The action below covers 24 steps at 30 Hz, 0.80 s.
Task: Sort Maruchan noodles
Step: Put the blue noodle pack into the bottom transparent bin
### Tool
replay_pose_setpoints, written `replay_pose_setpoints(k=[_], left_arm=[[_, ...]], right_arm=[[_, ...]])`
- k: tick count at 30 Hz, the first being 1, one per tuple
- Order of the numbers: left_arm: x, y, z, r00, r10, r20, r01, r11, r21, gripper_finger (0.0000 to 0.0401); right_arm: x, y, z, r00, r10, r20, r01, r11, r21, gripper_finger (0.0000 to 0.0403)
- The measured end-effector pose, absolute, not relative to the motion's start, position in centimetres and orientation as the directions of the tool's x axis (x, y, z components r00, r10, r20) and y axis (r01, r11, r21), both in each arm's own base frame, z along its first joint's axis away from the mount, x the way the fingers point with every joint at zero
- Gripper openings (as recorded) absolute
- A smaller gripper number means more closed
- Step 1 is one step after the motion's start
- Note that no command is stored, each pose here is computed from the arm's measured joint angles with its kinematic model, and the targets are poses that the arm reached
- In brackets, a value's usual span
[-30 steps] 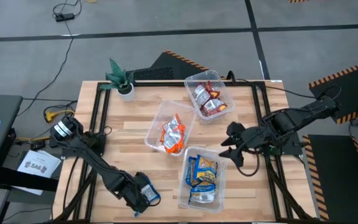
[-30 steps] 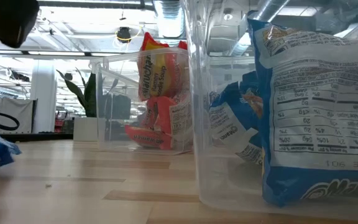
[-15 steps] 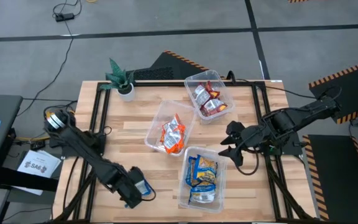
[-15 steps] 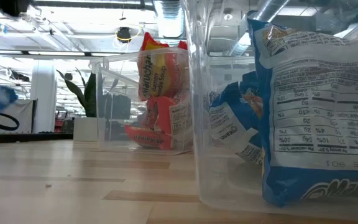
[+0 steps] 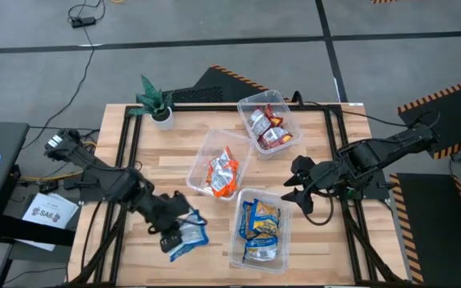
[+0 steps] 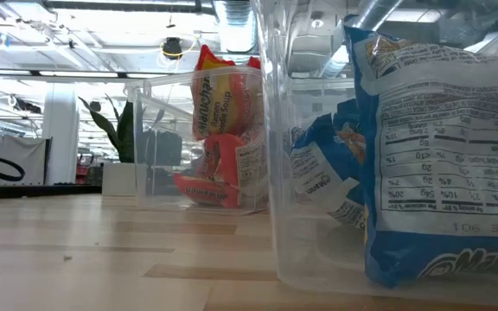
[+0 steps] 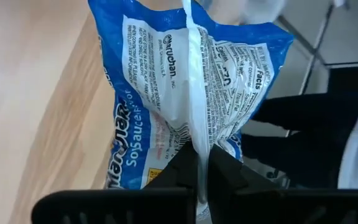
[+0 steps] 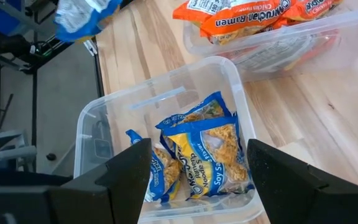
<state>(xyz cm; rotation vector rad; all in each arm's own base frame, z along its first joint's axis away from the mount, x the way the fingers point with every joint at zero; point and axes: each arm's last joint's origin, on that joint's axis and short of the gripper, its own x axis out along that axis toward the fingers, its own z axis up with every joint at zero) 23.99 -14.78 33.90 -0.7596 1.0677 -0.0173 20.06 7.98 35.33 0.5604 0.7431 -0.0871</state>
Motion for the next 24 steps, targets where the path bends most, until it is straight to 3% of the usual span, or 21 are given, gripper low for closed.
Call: replay_pose_setpoints(k=[6, 11, 17, 24], left_arm=[[28.6, -14.0, 38.3, 0.623, -0.358, -0.696, -0.165, 0.809, -0.564, 0.0000], [33.5, -13.5, 40.2, 0.688, -0.325, -0.649, -0.029, 0.881, -0.473, 0.0000], [39.6, -13.2, 39.4, 0.717, -0.298, -0.630, 0.054, 0.925, -0.376, 0.0000], [44.0, -13.2, 35.6, 0.684, -0.269, -0.678, 0.038, 0.941, -0.335, 0.0000]], right_arm=[[20.1, 7.8, 35.4, 0.743, 0.113, -0.660, 0.259, 0.860, 0.439, 0.0286], [19.5, 7.5, 36.2, 0.776, 0.126, -0.618, 0.226, 0.859, 0.460, 0.0286], [17.8, 6.7, 38.6, 0.878, 0.132, -0.460, 0.140, 0.848, 0.511, 0.0286], [15.7, 5.6, 40.3, 0.938, 0.078, -0.339, 0.118, 0.846, 0.519, 0.0286]])
